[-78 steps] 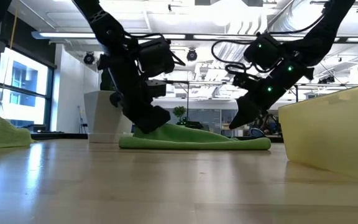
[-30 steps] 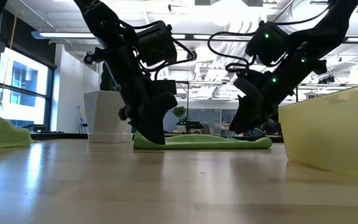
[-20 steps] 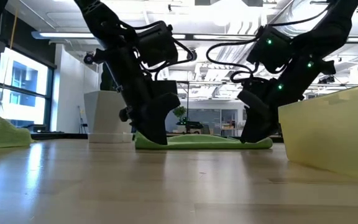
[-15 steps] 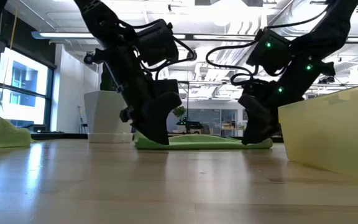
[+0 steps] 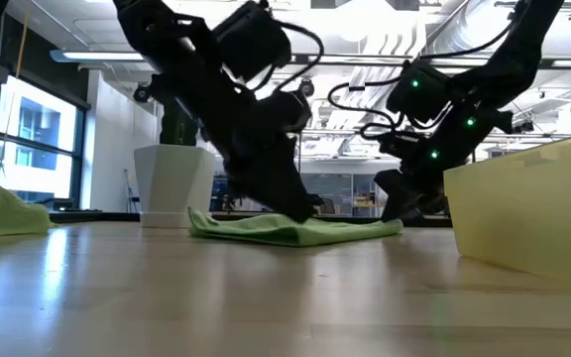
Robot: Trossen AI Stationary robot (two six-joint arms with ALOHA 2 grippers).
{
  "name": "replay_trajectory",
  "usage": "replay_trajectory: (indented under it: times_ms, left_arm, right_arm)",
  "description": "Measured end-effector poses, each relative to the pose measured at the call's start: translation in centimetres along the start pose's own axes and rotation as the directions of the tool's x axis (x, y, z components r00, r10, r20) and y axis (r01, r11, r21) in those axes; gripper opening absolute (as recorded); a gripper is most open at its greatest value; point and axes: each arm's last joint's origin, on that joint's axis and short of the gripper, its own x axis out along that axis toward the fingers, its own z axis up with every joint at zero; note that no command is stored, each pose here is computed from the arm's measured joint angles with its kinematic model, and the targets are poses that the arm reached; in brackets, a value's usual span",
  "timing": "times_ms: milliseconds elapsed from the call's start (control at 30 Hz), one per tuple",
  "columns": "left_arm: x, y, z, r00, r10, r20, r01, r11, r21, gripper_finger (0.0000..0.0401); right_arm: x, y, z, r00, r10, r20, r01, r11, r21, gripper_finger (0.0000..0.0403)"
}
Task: Roll microfiber towels into tight, uniform cylinder then place into a basket
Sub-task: Fold the green towel
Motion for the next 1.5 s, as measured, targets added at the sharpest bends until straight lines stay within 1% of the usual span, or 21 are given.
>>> replay_trajectory:
  times_ms: [67,167,300,333,400,467,600,700,733,900,1033,1167,1267,1367,1500]
  left_arm:
    - [-0.4,0.4,0.6,0.999,0.018,0.037,-0.020,0.999,0.038,0.0126]
    - [-1.7,1.1,1.7,0.996,0.049,0.079,-0.054,0.997,0.057,0.0126]
    - [-3.3,2.2,2.6,0.991,0.088,0.098,-0.097,0.991,0.095,0.0126]
    - [-3.6,2.6,2.7,0.989,0.113,0.094,-0.123,0.986,0.108,0.0126]
    - [-4.0,3.5,2.7,0.984,0.169,0.064,-0.176,0.976,0.125,0.0126]
    - [-4.1,4.5,2.2,0.976,0.216,0.002,-0.215,0.968,0.128,0.0126]
    - [-4.2,6.1,0.9,0.951,0.270,-0.151,-0.257,0.961,0.098,0.0126]
    - [-4.0,6.7,-0.3,0.920,0.294,-0.260,-0.282,0.956,0.083,0.0126]
    - [-3.9,6.7,-0.3,0.918,0.295,-0.265,-0.283,0.956,0.081,0.0126]
    - [-3.2,6.0,-1.4,0.912,0.272,-0.307,-0.262,0.962,0.072,0.0126]
    - [-2.7,4.8,-1.6,0.929,0.205,-0.308,-0.210,0.978,0.020,0.0126]
    - [-2.5,3.3,-1.7,0.949,0.123,-0.291,-0.139,0.990,-0.033,0.0126]
    - [-2.2,2.3,-1.6,0.964,0.060,-0.261,-0.077,0.995,-0.057,0.0126]
    - [-2.0,1.5,-1.0,0.981,0.011,-0.191,-0.021,0.998,-0.052,0.0126]
    - [-1.9,1.1,-0.3,0.994,-0.011,-0.111,0.012,1.000,0.010,0.0126]
  right_arm:
    - [-0.2,-0.1,0.4,0.999,0.035,0.011,-0.035,0.999,0.015,0.0133]
    - [-0.9,-0.1,0.9,0.993,0.115,0.015,-0.116,0.988,0.103,0.0133]
    - [-1.7,0.6,1.0,0.968,0.251,-0.002,-0.244,0.945,0.219,0.0133]
    - [-1.8,0.9,0.9,0.960,0.281,-0.009,-0.271,0.932,0.241,0.0133]
    - [-2.0,1.4,0.6,0.950,0.310,-0.024,-0.292,0.917,0.271,0.0133]
    - [-2.2,1.8,0.2,0.950,0.310,-0.039,-0.287,0.916,0.281,0.0133]
    - [-2.5,2.2,0.0,0.967,0.253,-0.014,-0.241,0.935,0.259,0.0133]
    - [-2.4,2.2,-0.1,0.972,0.235,-0.019,-0.223,0.944,0.245,0.0133]
    - [-2.3,2.1,-0.2,0.974,0.226,-0.025,-0.214,0.948,0.235,0.0133]
    - [-1.7,1.4,-0.5,0.984,0.167,-0.068,-0.151,0.970,0.190,0.0133]
    - [-0.9,0.6,-0.4,0.988,0.136,-0.074,-0.123,0.980,0.157,0.0133]
    - [0.0,-0.4,-0.1,0.992,0.102,-0.071,-0.096,0.992,0.084,0.0133]
    - [0.8,-1.2,0.2,0.996,0.076,-0.055,-0.075,0.997,0.020,0.0133]
    - [1.7,-1.9,0.5,0.998,0.056,-0.029,-0.057,0.998,-0.041,0.0133]
    - [2.1,-2.5,0.9,0.999,0.042,0.000,-0.042,0.992,-0.115,0.0133]
